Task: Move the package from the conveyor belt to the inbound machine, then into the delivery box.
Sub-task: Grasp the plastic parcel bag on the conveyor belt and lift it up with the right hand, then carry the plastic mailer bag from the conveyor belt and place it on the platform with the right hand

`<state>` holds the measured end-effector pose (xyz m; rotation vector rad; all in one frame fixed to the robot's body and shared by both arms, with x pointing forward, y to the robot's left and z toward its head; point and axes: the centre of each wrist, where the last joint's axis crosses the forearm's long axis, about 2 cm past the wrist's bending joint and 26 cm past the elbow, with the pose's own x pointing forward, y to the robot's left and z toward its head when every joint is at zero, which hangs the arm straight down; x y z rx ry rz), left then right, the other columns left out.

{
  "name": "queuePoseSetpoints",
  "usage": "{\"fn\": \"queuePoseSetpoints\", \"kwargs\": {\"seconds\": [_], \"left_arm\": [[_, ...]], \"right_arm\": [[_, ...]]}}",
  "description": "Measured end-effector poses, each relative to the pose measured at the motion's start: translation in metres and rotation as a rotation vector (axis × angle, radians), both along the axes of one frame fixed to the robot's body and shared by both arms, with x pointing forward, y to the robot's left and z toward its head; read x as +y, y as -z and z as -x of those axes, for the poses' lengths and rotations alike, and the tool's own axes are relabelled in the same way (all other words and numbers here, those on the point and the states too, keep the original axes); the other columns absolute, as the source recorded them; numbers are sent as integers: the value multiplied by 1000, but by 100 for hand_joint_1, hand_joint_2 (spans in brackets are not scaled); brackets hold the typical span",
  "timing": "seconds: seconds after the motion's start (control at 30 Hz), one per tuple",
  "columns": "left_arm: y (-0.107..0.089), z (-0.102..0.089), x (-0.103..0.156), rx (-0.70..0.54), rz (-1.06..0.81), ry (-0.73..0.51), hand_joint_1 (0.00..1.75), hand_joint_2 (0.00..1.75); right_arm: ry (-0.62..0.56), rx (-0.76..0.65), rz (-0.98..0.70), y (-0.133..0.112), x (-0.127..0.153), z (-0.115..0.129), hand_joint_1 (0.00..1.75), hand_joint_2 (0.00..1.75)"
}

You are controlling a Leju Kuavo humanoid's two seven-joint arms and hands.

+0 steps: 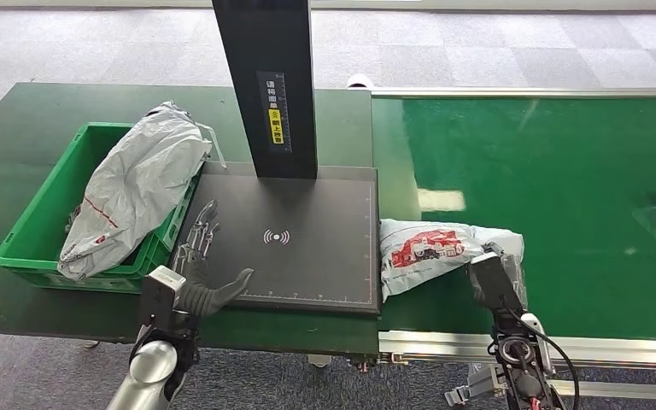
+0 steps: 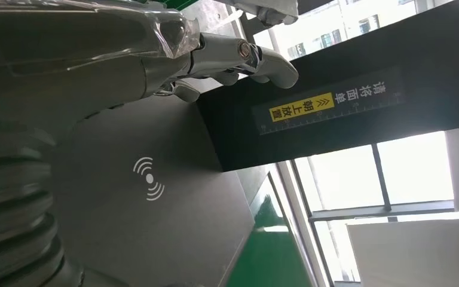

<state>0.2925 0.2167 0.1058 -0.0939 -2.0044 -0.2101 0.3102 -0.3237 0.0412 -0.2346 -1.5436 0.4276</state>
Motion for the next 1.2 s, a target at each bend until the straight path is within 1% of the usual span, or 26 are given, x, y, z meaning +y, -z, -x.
{"fn": "queuePoseSetpoints", "kwargs": {"seconds": [0.07, 0.23, 0.43, 0.5, 0.57, 0.7, 0.9, 1.07, 1.2], "left_arm": [[0, -2, 0, -12, 5, 1, 0, 175], [1, -5, 0, -21, 11, 0, 0, 175], [3, -6, 0, -30, -3, -14, 0, 175], [3, -7, -1, -32, -6, -14, 0, 175], [3, -7, -1, -34, -7, -17, 0, 175], [3, -7, 0, -34, -4, -22, 0, 175], [3, -7, 0, -33, -2, -24, 0, 175], [2, -7, -1, -39, 4, -24, 0, 175], [-2, -12, -3, -63, 40, -34, 0, 175]], "right_arm": [[-30, -53, -205, -4, 3, 3, 175, 175], [-17, -187, -541, -20, 4, 4, 175, 175], [-20, -275, -776, -32, 4, 4, 175, 175], [-25, -303, -830, -36, 5, 4, 175, 175], [-9, -337, -809, -39, 4, 3, 175, 175], [34, -419, -711, -46, 6, 2, 175, 175], [34, -473, -643, -51, 11, 3, 175, 175], [47, -540, -445, -55, 18, 0, 175, 175], [20, -603, -276, -71, 31, -19, 175, 175]]}}
